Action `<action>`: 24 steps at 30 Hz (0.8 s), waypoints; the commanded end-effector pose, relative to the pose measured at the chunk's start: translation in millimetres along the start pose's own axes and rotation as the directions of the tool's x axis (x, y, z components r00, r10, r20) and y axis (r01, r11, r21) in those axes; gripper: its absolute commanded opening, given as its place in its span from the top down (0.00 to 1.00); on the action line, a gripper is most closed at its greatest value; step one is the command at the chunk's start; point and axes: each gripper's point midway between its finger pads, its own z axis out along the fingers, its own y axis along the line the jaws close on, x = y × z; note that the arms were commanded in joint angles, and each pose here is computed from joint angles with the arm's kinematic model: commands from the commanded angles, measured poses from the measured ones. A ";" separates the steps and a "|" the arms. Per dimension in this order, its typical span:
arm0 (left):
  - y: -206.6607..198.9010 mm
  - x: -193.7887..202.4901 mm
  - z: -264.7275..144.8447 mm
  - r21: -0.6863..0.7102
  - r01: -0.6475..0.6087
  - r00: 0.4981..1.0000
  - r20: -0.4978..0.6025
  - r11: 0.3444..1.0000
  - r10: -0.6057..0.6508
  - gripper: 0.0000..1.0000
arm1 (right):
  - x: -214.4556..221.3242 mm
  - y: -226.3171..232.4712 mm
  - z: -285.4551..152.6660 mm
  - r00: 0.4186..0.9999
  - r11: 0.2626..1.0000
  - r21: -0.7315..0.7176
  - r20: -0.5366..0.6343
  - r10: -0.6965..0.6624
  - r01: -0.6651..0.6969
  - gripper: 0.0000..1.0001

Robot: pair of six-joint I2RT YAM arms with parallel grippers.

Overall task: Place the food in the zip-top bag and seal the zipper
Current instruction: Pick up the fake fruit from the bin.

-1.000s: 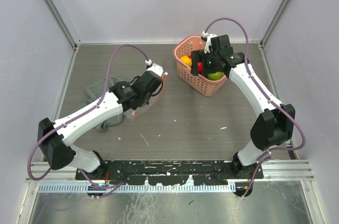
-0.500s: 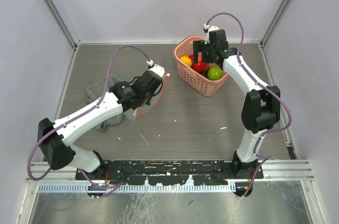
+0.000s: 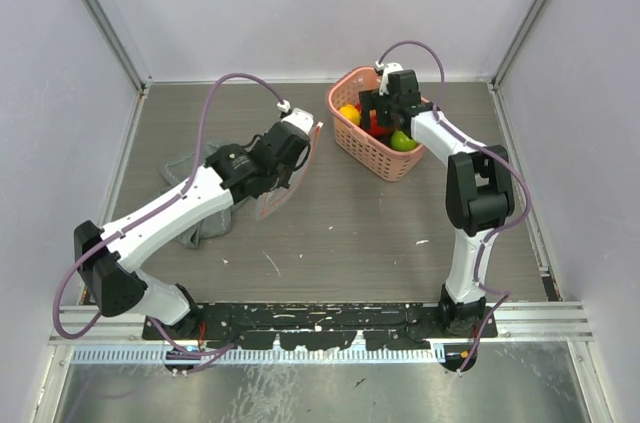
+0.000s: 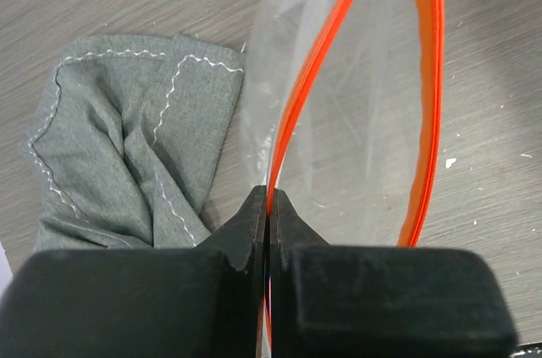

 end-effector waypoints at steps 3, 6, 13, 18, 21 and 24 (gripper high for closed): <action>6.4 -29.7 -11.9 -0.033 0.058 0.997 0.061 0.998 -0.056 1.00 | -14.6 -3.2 20.5 0.990 0.995 -0.003 0.103 -0.094 0.095 0.00; 6.7 -31.0 -8.8 -0.046 0.053 0.997 0.064 0.998 -0.050 1.00 | -12.3 0.2 27.1 0.986 0.993 -0.024 0.125 -0.114 0.118 0.00; 19.9 -24.9 -2.4 -0.134 0.024 0.998 0.059 0.991 -0.016 1.00 | -11.9 -0.8 24.7 0.980 0.992 -0.018 0.161 -0.118 0.123 0.13; 37.3 -32.1 -17.1 -0.191 0.026 0.997 0.079 0.981 -0.011 1.00 | -19.2 1.5 5.6 0.974 0.992 -0.024 0.190 -0.120 0.126 0.26; 48.7 -35.4 -28.2 -0.223 0.008 0.996 0.085 0.975 0.011 1.00 | -26.2 3.0 -9.2 0.970 0.991 -0.028 0.209 -0.121 0.129 0.35; 57.5 -32.6 -34.6 -0.252 -0.013 0.997 0.072 0.968 0.032 1.00 | -28.6 4.6 -20.5 0.969 0.991 -0.036 0.215 -0.118 0.129 0.45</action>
